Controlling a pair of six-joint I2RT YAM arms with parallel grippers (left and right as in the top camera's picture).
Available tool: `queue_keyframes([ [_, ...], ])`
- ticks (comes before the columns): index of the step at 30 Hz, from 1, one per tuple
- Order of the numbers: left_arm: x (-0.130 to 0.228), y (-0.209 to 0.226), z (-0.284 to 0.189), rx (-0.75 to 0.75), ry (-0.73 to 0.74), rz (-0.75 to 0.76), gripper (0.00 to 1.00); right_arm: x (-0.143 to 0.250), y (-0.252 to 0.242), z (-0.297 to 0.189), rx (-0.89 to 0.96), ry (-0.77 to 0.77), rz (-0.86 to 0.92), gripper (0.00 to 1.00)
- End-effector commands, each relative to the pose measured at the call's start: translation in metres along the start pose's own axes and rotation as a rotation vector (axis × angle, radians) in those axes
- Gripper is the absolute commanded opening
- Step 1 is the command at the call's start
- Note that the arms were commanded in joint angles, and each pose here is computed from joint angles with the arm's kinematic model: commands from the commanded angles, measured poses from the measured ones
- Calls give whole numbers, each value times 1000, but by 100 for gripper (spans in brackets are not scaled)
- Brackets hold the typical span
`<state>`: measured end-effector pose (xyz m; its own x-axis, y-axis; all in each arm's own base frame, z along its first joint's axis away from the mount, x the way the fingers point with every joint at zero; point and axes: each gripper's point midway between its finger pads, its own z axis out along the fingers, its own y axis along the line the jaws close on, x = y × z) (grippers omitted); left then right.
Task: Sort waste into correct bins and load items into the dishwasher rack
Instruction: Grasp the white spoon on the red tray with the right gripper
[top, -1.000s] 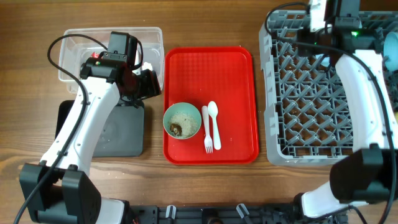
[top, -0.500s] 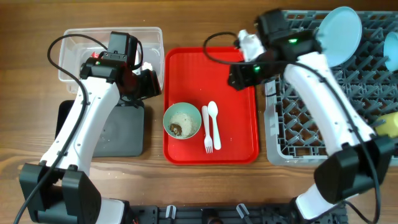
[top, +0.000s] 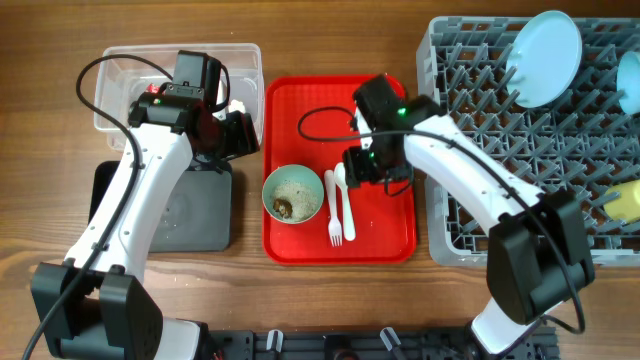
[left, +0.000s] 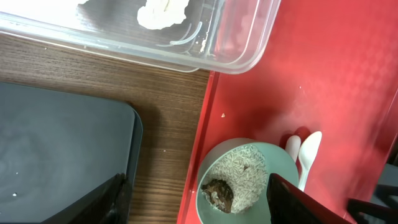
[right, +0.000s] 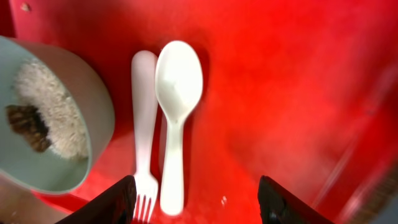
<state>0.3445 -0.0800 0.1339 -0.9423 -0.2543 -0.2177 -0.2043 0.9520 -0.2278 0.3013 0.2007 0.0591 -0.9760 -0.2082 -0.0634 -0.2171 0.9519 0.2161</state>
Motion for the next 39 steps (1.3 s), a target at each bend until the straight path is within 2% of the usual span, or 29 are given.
queue_keyframes([
  [1,-6,0,-9,3,-36,5,71,5,-1,22,42,-7,-9,64],
  [14,-6,0,-9,3,-36,5,72,13,1,45,87,-27,-11,62],
  [27,-6,0,-9,3,-36,5,72,27,-8,65,123,52,5,62],
  [30,-5,0,-9,4,-36,5,72,31,-20,63,187,62,36,62],
  [36,-5,0,-9,4,-36,5,72,30,-37,59,280,42,70,50],
  [39,-5,0,-9,3,-35,5,72,29,-37,59,278,38,78,37],
])
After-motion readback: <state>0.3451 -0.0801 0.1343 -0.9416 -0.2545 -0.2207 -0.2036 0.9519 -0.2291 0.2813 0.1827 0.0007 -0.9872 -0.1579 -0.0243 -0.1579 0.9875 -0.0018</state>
